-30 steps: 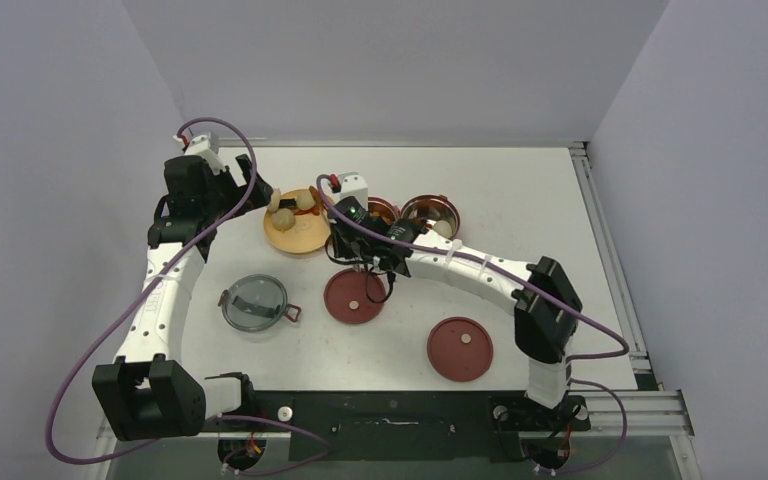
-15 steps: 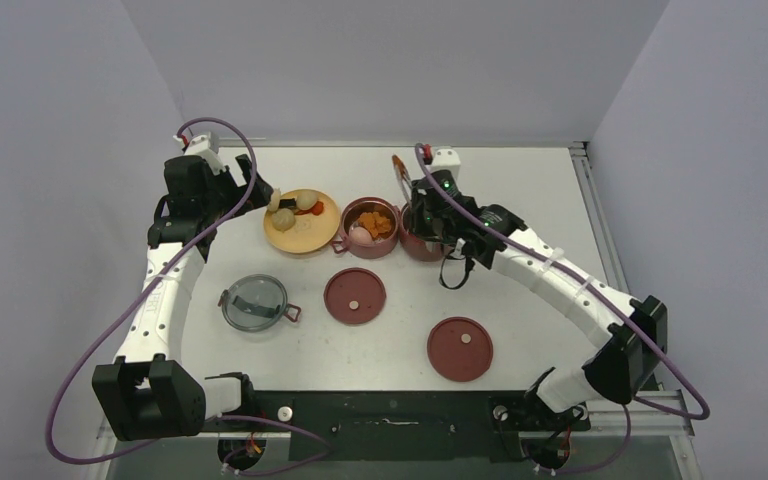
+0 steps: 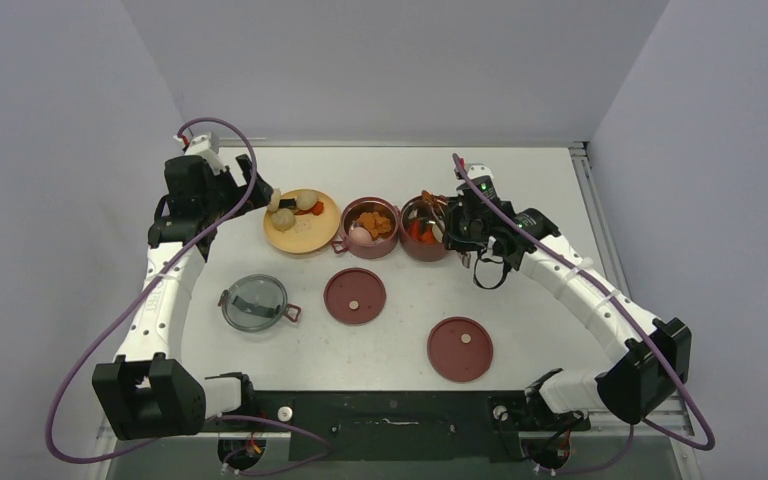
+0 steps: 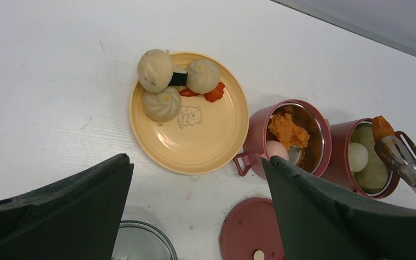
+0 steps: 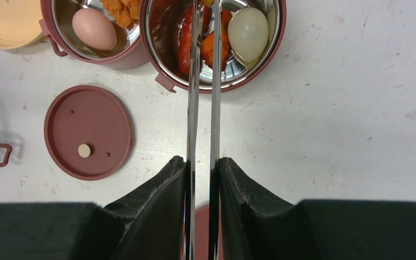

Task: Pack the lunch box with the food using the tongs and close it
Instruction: Place the fake food in the packing box.

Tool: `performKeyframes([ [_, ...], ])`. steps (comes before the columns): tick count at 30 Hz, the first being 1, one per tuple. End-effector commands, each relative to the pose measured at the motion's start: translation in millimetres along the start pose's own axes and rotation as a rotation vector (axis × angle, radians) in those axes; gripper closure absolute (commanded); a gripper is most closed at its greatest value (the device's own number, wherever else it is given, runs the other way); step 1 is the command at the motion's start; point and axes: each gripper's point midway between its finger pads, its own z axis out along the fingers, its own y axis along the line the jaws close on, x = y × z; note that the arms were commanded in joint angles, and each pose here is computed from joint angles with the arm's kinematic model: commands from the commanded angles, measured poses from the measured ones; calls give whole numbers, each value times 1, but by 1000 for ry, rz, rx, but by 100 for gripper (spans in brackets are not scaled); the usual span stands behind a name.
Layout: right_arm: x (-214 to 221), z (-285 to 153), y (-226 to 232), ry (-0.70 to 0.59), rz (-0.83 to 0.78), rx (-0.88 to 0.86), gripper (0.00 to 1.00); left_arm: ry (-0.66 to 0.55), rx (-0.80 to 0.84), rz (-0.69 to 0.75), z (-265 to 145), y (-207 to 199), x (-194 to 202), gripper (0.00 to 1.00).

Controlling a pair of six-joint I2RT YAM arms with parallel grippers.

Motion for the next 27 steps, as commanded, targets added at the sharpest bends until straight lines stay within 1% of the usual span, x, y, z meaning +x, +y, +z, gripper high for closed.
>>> performKeyframes([
  [1, -7, -14, 1, -42, 1, -20, 95, -46, 25, 9, 2, -5, -13, 3],
  [5, 0, -13, -11, -19, 11, 36, 95, -40, 27, 9, 3, -6, -12, 3],
  [15, 7, -6, -20, 12, 24, 66, 95, -34, 27, 10, 5, -6, -11, 3],
  [18, 9, -4, -21, 22, 21, 68, 90, -31, 29, 11, 5, -6, -10, 3],
  [23, 9, -3, -20, 24, 20, 64, 79, -29, 29, 11, 5, -7, -10, 3],
  [27, 6, -2, -19, 20, 20, 62, 72, -28, 29, 11, 6, -7, -9, 3],
])
